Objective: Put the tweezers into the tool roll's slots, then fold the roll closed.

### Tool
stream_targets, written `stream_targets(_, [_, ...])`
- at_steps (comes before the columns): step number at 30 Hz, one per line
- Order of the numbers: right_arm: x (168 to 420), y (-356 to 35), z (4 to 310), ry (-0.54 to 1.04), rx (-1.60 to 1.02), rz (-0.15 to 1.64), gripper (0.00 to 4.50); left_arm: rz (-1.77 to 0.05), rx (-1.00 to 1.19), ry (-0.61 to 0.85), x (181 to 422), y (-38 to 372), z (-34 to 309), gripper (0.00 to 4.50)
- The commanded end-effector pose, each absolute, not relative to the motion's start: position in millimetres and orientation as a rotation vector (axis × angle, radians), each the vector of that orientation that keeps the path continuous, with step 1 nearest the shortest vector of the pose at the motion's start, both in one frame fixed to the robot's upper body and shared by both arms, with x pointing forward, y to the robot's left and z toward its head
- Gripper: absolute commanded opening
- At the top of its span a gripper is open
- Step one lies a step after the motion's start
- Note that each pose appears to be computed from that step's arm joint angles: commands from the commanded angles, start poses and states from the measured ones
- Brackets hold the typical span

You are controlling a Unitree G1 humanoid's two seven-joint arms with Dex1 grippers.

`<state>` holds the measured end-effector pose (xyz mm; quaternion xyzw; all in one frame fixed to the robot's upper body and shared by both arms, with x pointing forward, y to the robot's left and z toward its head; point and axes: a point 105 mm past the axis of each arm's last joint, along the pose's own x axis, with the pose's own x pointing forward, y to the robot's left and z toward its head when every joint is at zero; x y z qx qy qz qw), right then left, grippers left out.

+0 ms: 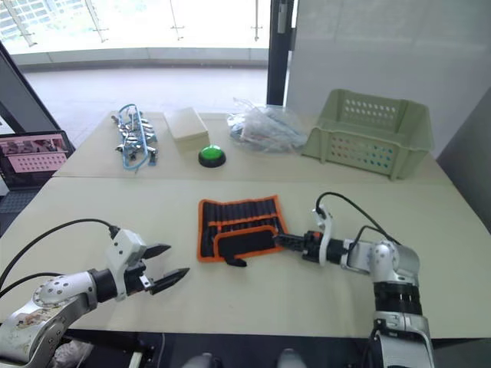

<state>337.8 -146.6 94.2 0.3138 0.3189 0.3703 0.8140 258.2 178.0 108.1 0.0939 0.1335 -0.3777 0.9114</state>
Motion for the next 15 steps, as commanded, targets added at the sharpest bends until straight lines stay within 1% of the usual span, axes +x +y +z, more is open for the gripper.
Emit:
stream_targets(1, [349, -156, 94, 0.660, 0.655, 0.737, 2.29, -0.786, 0.221, 0.232, 260, 176, 116, 4.50])
stream_targets(7, [361, -151, 92, 0.643, 0.680, 0.737, 2.29, -0.779, 0.236, 0.232, 257, 179, 117, 4.50])
stream_targets(12, [362, -156, 92, 0.640, 0.708, 0.727, 2.29, -0.771, 0.226, 0.219, 254, 182, 121, 4.50])
stream_targets(13, [361, -157, 91, 0.642, 0.708, 0.728, 1.77, -0.769, 0.218, 0.213, 254, 182, 123, 4.50])
stream_targets(15, [359, -158, 92, 0.645, 0.714, 0.734, 1.14, -0.768, 0.205, 0.198, 253, 182, 126, 4.50])
